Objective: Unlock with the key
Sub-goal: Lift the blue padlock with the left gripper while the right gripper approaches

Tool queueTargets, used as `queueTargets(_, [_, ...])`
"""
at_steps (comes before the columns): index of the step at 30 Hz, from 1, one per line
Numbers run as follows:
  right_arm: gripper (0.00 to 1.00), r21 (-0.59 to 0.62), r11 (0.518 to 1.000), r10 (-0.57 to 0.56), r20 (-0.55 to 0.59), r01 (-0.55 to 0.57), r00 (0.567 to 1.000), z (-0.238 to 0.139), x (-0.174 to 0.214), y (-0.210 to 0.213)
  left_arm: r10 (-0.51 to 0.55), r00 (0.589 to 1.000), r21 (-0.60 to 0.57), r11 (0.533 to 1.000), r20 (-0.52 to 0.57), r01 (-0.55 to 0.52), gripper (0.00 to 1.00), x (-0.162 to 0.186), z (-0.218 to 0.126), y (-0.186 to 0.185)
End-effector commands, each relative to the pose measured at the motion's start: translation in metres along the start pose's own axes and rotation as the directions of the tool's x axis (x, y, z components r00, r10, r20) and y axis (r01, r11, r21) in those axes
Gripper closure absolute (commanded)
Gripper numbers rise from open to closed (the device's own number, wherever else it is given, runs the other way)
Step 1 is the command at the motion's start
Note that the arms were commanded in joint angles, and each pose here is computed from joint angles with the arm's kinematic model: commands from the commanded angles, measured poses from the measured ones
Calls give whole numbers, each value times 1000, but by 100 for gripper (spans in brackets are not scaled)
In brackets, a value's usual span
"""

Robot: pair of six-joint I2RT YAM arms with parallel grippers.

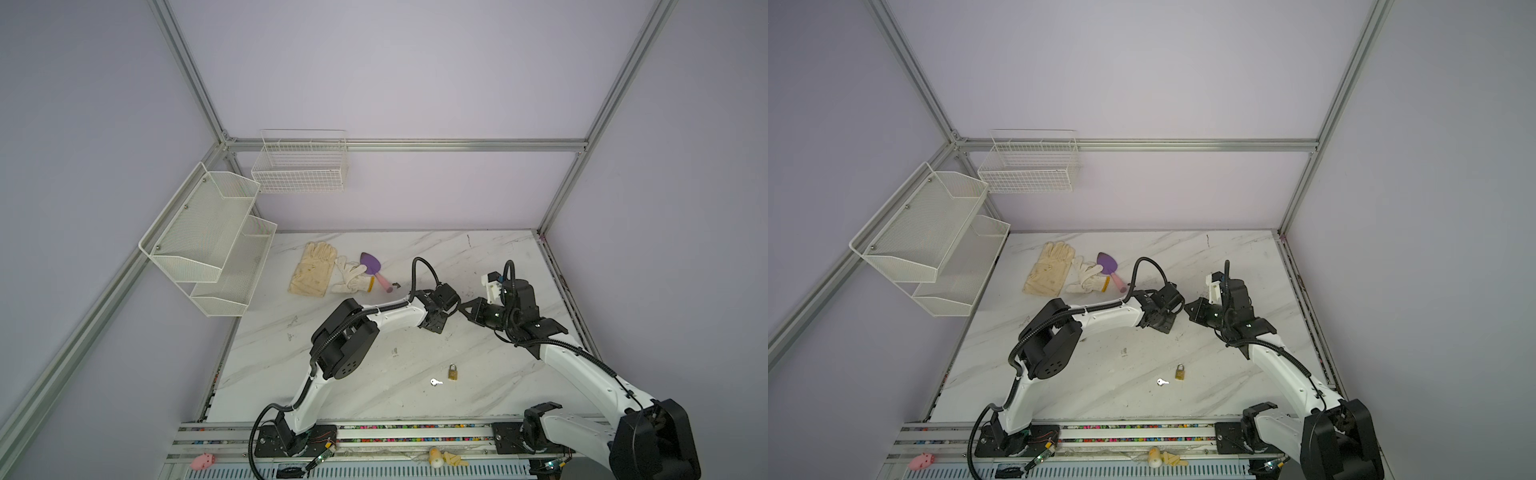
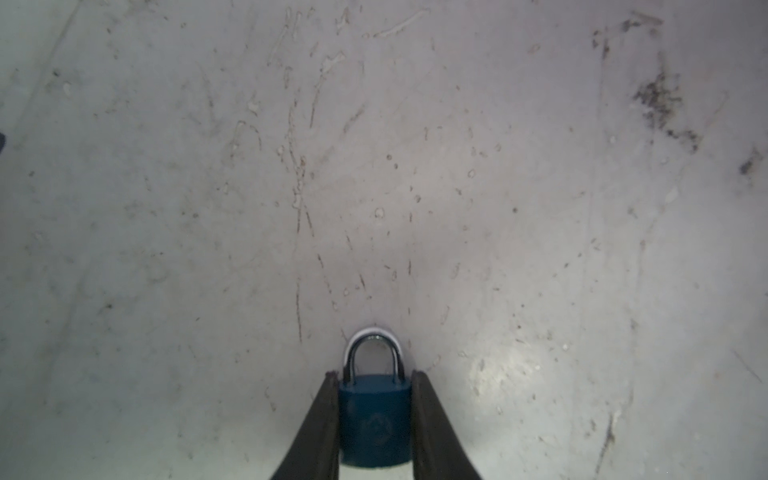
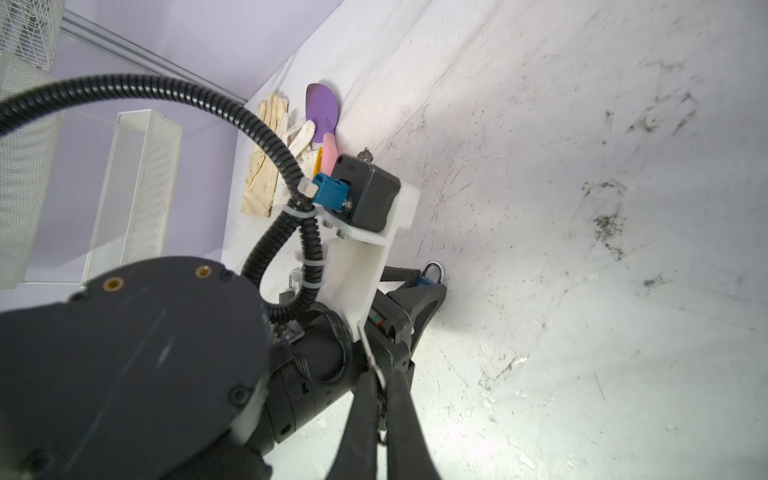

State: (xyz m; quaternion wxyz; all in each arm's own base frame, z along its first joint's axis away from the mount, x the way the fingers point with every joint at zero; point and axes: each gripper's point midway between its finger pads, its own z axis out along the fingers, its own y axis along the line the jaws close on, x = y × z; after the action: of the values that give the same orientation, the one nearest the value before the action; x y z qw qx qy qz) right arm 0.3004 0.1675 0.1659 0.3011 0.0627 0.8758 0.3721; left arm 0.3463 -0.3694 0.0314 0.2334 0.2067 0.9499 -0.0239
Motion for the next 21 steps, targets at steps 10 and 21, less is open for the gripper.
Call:
queueTargets(10, [100,160,979,-138,65,126,988,-11,-29,0,-475,871,120,879,129,461,96,-51,-85,51])
queueTargets(21, [100,105,957,-282,106,271,953,20,-2,85,-928,368,515,346,63,784,100,-45,-162,108])
